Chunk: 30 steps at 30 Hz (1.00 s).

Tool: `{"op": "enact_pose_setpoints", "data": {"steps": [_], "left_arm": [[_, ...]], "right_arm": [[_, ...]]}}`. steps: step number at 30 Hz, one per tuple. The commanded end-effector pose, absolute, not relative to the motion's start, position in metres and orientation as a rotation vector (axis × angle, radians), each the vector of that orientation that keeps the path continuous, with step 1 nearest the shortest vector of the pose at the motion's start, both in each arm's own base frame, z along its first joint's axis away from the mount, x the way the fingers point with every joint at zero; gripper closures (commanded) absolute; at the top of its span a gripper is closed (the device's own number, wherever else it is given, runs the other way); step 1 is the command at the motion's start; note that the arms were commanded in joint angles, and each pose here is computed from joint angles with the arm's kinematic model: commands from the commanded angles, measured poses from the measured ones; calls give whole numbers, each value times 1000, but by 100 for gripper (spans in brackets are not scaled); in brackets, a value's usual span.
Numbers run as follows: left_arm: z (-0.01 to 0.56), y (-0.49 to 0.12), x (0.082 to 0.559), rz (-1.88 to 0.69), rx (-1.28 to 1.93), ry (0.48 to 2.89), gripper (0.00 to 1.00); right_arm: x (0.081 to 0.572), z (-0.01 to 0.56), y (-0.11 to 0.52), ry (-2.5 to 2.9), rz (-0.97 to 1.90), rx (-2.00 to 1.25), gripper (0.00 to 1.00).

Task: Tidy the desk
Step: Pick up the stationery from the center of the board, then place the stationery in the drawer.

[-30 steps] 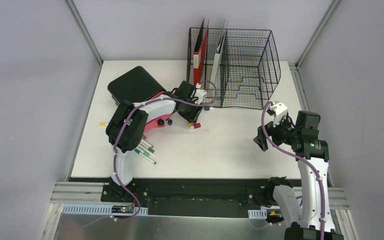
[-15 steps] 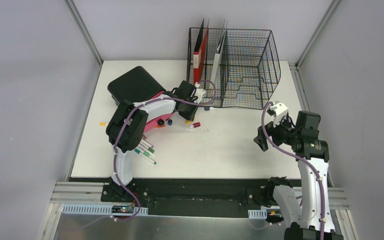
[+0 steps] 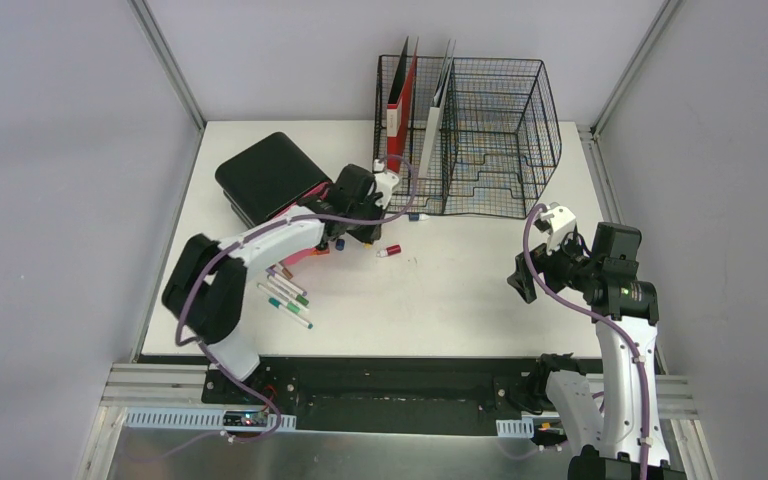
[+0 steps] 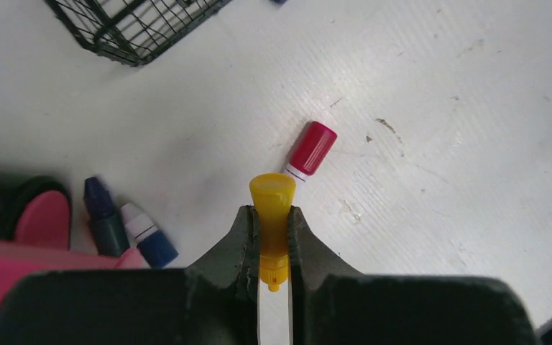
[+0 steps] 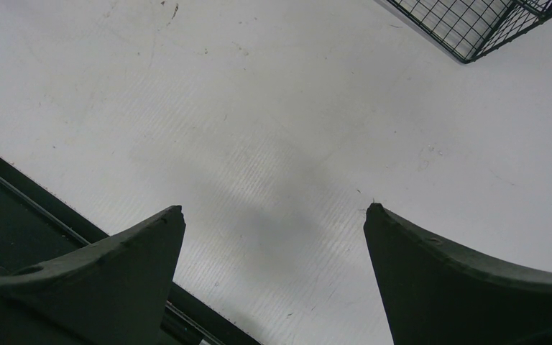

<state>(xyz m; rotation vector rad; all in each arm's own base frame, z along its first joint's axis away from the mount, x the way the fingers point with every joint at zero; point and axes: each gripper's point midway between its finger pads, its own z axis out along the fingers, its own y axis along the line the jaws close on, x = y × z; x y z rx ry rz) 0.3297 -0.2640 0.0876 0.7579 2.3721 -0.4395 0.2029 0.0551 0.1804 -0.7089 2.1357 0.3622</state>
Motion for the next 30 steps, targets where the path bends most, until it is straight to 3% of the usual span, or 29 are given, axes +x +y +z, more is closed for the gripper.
{"op": "enact_pose_setpoints", "data": {"steps": [1, 15, 28, 30], "left_arm": [[147, -265, 332, -477, 671, 2195, 100], [214, -169, 321, -67, 488, 1976, 100], [193, -135, 340, 259, 480, 2036, 100], [191, -132, 342, 286, 469, 2041, 95]], "right_arm": [[204, 185, 58, 2096, 368, -731, 1], [204, 185, 58, 2097, 371, -730, 1], [203, 185, 58, 2098, 371, -730, 1], [203, 185, 58, 2097, 370, -730, 1]]}}
